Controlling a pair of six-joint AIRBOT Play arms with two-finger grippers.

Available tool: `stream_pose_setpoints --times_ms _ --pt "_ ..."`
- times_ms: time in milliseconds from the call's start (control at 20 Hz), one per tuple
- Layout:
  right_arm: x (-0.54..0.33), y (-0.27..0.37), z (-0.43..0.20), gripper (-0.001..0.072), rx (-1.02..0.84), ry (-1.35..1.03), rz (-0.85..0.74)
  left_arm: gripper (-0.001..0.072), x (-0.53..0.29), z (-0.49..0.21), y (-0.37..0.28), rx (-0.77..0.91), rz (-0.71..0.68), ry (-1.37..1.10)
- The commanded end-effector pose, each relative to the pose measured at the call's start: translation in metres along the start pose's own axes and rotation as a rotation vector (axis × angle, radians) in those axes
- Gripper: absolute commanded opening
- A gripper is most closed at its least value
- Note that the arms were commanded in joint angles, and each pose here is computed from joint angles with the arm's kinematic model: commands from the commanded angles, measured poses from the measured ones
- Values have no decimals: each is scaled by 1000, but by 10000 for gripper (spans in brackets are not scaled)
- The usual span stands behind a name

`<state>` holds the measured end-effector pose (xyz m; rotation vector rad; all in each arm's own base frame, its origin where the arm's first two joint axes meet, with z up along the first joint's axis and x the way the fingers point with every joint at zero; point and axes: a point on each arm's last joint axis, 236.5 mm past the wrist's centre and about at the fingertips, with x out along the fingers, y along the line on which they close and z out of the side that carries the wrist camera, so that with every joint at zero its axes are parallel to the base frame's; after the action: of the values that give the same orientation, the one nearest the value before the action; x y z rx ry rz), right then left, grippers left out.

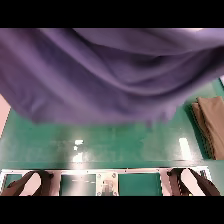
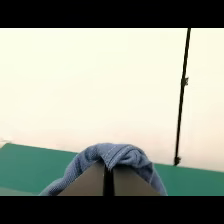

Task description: Fold the shirts.

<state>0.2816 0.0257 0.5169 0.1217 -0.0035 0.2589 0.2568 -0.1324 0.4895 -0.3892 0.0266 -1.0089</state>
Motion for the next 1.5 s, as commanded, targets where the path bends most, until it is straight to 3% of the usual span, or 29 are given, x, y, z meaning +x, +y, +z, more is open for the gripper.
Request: stream_pose_setpoints --times_ms 0,100,350,450,600,650,700,750,1000,1200,1250,1300,1450 --pt "66 -25 -54 18 162 141 113 23 -11 -46 88 -140 267 94" --pt "122 -36 -131 17 253 320 174 23 -20 -92 149 -263 356 103" --pt "224 -88 -321 17 470 609 90 24 -1 -283 306 -494 522 273" --pt "251 -104 -390 18 537 694 56 23 14 -338 354 -568 544 322" --pt "269 -130 -465 19 625 773 -12 24 37 -384 395 -674 471 383" --pt "268 -138 -478 79 641 788 -28 25 42 -388 399 -683 437 395" --pt "264 -150 -482 257 655 792 -46 201 46 -383 403 -674 417 397" --pt "259 -161 -479 314 666 791 -56 447 45 -374 408 -673 426 391" --pt "177 -194 -463 312 763 951 -19 451 -30 -364 396 -699 484 702" --pt "76 -200 -515 316 877 1134 -148 450 -99 -400 352 -930 529 909" --pt "53 -197 -531 372 915 1168 -182 450 -109 -412 339 -979 529 922" --pt "37 -192 -545 374 959 1194 -198 450 -119 -428 324 -1023 539 943" --pt "14 -176 -587 374 1013 1236 -223 450 -162 -473 286 -1051 644 1049"
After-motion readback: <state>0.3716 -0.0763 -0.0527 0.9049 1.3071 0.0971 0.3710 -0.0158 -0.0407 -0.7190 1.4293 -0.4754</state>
